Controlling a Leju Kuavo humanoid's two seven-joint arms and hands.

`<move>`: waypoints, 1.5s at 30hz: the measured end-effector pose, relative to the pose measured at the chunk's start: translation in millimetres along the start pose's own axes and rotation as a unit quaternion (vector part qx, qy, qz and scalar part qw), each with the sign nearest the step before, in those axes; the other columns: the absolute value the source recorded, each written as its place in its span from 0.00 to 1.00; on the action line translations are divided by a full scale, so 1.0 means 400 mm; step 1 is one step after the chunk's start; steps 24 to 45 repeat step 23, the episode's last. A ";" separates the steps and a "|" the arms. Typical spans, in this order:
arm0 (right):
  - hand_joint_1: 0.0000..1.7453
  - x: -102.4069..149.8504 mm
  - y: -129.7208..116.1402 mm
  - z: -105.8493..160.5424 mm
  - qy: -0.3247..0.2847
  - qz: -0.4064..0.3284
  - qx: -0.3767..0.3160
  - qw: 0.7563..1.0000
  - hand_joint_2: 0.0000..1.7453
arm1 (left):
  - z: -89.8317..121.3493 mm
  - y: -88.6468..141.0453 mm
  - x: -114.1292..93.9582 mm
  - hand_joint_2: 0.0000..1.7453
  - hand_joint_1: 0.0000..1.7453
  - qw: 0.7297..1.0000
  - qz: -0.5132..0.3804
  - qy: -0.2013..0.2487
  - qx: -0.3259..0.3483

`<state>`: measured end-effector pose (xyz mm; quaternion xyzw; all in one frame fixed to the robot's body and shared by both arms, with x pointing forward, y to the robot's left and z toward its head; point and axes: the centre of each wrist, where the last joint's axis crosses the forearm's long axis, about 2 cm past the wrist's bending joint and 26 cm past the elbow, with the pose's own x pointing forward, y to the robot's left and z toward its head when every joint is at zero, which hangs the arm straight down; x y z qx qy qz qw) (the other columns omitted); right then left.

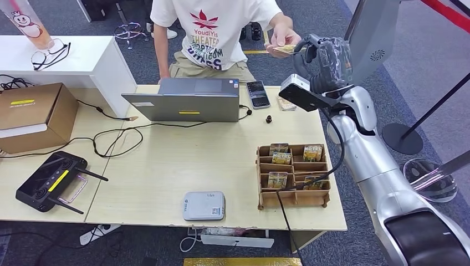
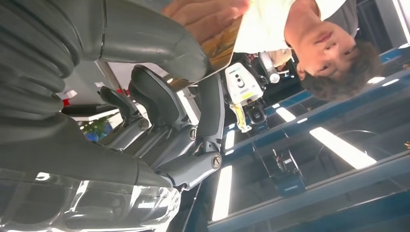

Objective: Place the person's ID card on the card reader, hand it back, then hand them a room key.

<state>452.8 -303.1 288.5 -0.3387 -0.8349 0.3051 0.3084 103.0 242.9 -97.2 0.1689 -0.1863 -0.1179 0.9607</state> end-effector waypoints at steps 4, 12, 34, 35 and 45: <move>1.00 0.007 0.021 -0.026 0.006 -0.004 -0.001 1.000 1.00 | 0.000 0.000 0.004 0.00 0.00 1.000 -0.004 -0.001 0.000; 1.00 0.021 0.069 -0.062 0.034 -0.006 0.018 0.999 1.00 | -0.002 0.002 0.008 0.00 0.00 1.000 -0.016 -0.005 -0.005; 0.00 0.016 0.135 -0.032 0.065 0.002 0.074 0.995 1.00 | -0.003 0.004 0.014 0.00 0.00 1.000 -0.024 -0.009 -0.006; 0.00 0.016 0.135 -0.032 0.065 0.002 0.074 0.995 1.00 | -0.003 0.004 0.014 0.00 0.00 1.000 -0.024 -0.009 -0.006; 0.00 0.016 0.135 -0.032 0.065 0.002 0.074 0.995 1.00 | -0.003 0.004 0.014 0.00 0.00 1.000 -0.024 -0.009 -0.006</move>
